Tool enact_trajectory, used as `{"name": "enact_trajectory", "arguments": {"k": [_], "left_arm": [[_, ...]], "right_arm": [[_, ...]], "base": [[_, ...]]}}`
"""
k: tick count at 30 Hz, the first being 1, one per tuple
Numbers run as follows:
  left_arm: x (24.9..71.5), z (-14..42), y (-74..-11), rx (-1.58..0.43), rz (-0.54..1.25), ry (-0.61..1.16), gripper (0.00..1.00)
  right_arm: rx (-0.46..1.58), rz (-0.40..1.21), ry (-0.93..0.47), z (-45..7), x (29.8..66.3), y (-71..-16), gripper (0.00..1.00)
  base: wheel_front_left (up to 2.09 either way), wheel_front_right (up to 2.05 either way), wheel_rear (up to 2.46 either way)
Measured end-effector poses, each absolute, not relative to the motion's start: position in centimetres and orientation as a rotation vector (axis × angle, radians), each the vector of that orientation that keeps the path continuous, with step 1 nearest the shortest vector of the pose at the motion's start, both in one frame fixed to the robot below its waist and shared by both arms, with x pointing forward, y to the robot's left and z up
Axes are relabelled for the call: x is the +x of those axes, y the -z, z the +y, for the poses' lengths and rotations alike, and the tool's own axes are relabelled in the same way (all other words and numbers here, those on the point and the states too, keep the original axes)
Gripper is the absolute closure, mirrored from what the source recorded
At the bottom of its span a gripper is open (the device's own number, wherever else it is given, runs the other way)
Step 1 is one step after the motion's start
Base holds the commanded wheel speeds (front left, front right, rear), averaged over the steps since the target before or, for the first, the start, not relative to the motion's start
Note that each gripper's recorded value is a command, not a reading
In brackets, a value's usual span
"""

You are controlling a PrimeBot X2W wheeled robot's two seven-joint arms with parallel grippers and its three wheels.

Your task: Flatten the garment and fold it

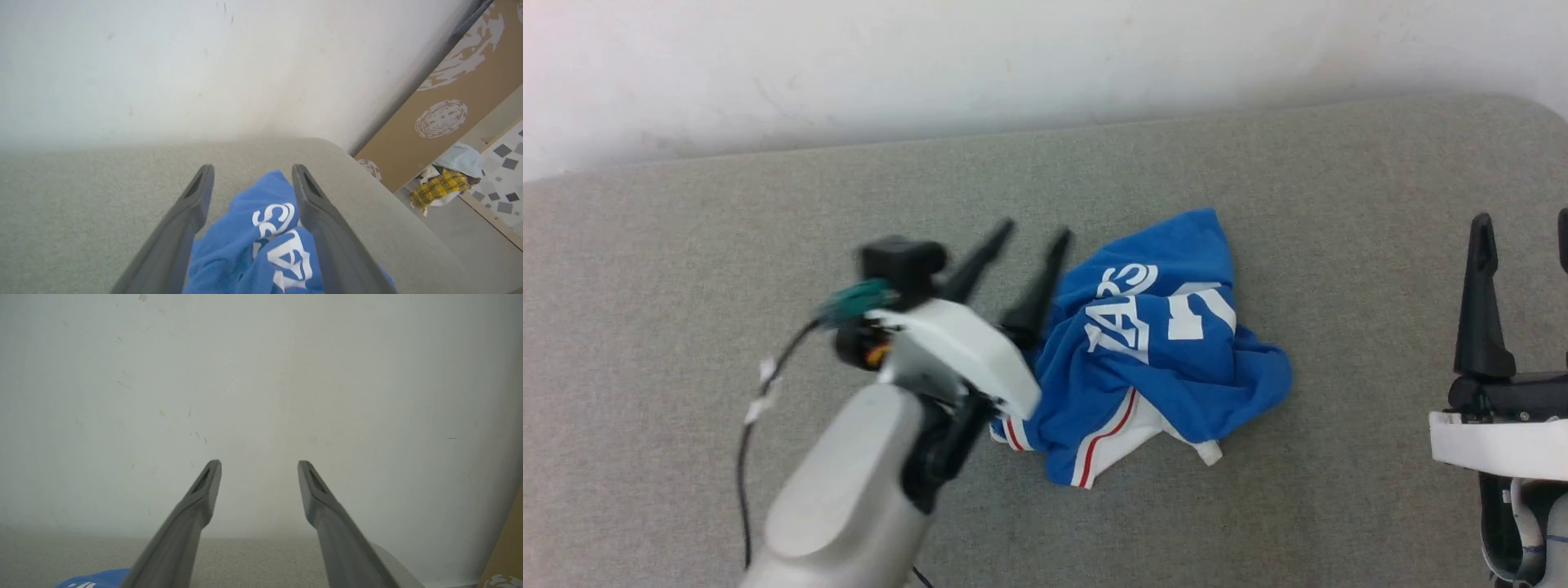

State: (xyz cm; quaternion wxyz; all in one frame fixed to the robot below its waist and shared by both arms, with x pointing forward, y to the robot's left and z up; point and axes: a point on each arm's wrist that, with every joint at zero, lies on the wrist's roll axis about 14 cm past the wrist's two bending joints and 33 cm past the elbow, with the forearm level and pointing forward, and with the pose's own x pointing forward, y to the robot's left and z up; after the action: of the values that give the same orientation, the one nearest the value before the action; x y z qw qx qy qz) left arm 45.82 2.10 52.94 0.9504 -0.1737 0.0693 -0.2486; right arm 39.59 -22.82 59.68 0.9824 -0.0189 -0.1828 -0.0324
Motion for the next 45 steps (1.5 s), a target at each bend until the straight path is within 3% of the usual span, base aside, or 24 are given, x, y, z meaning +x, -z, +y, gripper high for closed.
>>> {"name": "enact_trajectory", "arguments": {"k": [4, 7, 16, 22, 31, 36, 44, 45], "left_arm": [[45.7, 7.8, -57.1, -0.344, -0.108, 0.356, 0.00], [44.1, 11.7, -57.4, -0.301, -0.189, 0.251, 0.00], [38.9, 17.0, -54.2, -0.233, -0.155, 0.065, 0.00], [37.4, 16.8, -52.9, -0.257, -0.129, 0.034, 0.00], [38.3, 17.0, -52.5, -0.271, -0.140, 0.028, 0.00], [38.5, 17.6, -52.1, -0.266, -0.134, 0.008, 0.00], [37.5, 19.5, -51.9, -0.232, -0.130, -0.051, 0.00], [37.4, 19.7, -52.0, -0.231, -0.131, -0.055, 0.00]], "right_arm": [[-0.030, -0.362, 0.045, -22.1, 39.5, -59.5, 0.00], [-0.026, -0.352, 0.035, -21.8, 39.4, -59.2, 0.00], [-0.009, -0.306, 0.010, -20.9, 39.6, -57.6, 0.00], [0.008, -0.260, -0.031, -19.5, 40.3, -56.1, 0.00], [0.011, 0.165, -0.134, -17.5, 42.6, -47.8, 0.00], [-0.028, 0.479, -0.208, -16.3, 41.2, -40.8, 0.00], [-0.070, 0.662, -0.334, -13.1, 41.1, -37.7, 0.00], [-0.070, 0.681, -0.332, -13.1, 41.1, -37.5, 0.54]], "base": [[0.00, 0.00, 0.00], [0.00, 0.00, 0.00], [0.00, 0.00, 0.00], [0.00, 0.00, 0.00], [0.00, 0.00, 0.00], [0.00, 0.00, 0.00], [0.00, 0.00, 0.00], [0.00, 0.00, 0.00]]}}
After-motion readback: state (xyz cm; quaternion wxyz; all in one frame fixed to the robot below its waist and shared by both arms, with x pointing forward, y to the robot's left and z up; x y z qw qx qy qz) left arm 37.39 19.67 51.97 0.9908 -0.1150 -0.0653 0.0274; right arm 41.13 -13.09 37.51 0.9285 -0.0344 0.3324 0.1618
